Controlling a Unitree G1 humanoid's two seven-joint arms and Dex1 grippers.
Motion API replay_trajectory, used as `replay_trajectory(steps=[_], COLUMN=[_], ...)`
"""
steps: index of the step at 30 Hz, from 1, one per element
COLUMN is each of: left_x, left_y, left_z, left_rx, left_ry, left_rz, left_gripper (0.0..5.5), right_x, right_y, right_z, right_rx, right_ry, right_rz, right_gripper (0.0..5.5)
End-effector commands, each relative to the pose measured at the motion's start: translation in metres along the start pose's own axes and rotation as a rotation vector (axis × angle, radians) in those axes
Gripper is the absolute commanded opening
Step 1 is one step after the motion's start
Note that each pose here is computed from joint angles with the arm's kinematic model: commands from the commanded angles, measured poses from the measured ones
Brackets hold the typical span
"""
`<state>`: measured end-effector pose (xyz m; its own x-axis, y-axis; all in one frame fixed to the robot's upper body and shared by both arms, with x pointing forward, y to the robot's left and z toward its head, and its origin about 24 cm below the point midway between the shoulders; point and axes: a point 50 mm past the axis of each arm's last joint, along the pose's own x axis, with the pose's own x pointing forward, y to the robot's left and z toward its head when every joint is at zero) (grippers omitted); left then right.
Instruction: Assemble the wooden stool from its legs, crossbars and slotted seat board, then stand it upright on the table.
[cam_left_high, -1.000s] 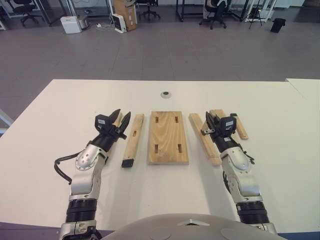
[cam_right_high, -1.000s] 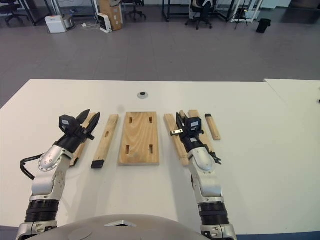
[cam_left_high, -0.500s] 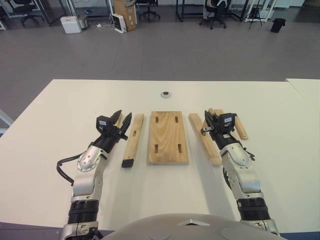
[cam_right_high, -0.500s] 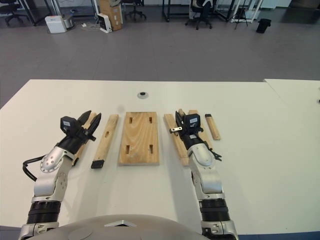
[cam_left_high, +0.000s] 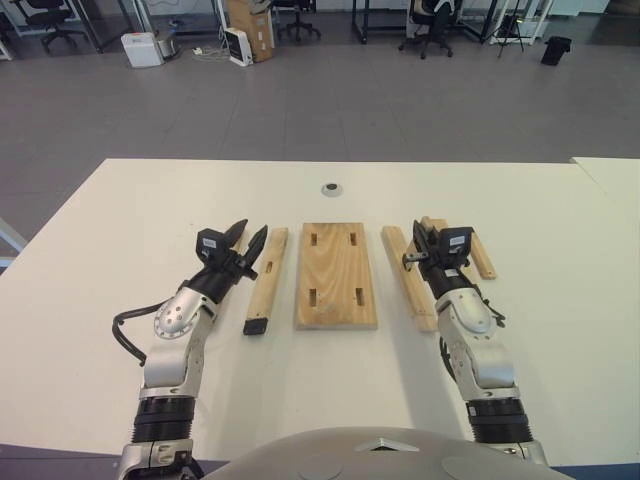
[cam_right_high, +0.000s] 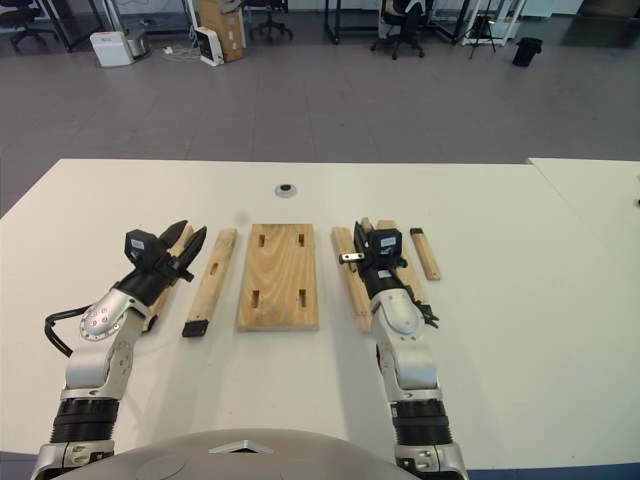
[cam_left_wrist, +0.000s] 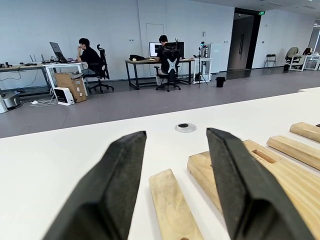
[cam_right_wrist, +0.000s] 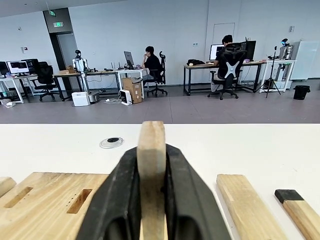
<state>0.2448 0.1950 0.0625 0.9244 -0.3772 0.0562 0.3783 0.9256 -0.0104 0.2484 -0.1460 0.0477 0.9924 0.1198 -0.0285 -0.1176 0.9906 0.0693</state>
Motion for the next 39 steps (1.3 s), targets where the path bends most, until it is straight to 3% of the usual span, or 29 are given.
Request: replay_trajectory(steps=[1, 20, 30, 39], left_x=[0.002, -0.011, -0.013, -0.009], left_y=[0.004, 0.002, 0.003, 0.005], left_z=[0.005, -0.001, -0.001, 0.005], left_rx=[-0.001, -0.146, -0.131, -0.118], left_ry=[-0.013, -0.121, -0.118, -0.146], left_rz=[0.010, 0.263, 0.279, 0.255], left_gripper=[2.19, 2.19, 2.19, 2.19], right_x=[-0.035, -0.007, -0.012, -0.028], right_y=[-0.015, -0.027, -0.017, -0.008], right_z=[-0.067, -0.051, -0.062, -0.069], right_rx=[-0.029, -0.135, 0.235, 0.230], right_ry=[0.353, 0.286, 0.424, 0.448], right_rz=[-0.096, -0.091, -0.136, -0.135], right_gripper=[0.42, 0.42, 0.42, 0.42])
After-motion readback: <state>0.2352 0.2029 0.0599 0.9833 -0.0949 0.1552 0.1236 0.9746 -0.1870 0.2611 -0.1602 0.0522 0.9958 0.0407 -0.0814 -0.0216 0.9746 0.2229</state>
